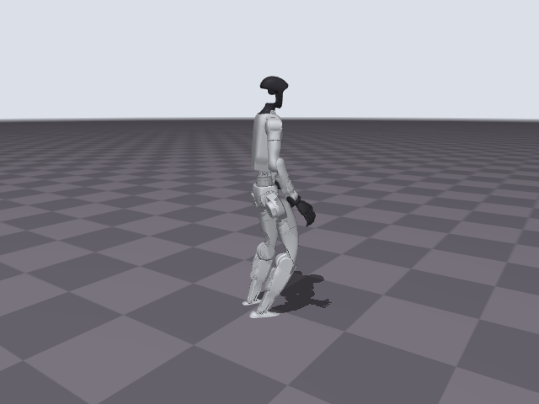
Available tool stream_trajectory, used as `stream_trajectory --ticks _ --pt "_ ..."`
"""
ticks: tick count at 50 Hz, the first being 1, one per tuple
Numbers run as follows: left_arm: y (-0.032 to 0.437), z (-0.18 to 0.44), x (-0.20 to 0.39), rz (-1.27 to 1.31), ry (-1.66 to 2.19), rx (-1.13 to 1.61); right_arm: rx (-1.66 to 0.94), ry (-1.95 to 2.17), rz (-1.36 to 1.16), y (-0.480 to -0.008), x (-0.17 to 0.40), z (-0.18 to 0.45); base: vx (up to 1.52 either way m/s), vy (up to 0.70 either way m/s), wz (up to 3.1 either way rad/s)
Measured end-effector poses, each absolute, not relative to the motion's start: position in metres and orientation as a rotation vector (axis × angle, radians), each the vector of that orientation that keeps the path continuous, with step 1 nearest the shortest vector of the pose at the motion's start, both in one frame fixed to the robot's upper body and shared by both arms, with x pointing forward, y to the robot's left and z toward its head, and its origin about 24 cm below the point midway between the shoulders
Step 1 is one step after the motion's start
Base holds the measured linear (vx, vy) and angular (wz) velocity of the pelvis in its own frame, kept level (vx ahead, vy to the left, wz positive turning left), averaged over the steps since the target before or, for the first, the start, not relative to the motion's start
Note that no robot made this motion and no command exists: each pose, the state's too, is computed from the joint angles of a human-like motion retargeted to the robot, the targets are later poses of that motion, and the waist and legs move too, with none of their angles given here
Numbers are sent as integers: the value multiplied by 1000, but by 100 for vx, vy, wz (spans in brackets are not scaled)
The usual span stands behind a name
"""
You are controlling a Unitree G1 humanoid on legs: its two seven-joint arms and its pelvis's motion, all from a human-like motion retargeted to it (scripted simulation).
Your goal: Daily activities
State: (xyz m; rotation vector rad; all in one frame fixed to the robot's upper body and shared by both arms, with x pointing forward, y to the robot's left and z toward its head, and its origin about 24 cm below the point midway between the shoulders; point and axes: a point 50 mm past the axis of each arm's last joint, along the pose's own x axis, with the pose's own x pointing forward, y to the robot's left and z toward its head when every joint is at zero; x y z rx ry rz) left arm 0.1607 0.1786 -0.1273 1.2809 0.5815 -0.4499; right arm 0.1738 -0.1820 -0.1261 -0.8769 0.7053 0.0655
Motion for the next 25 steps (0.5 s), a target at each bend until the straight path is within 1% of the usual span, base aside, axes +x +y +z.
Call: stream_trajectory --ticks 15,25 --pt "178 -125 166 -390 562 1269 -881 685 63 -181 180 -123 0 0 0" --pt "183 -109 193 -237 491 1268 -924 576 70 -181 203 -108 -7 2 -2"
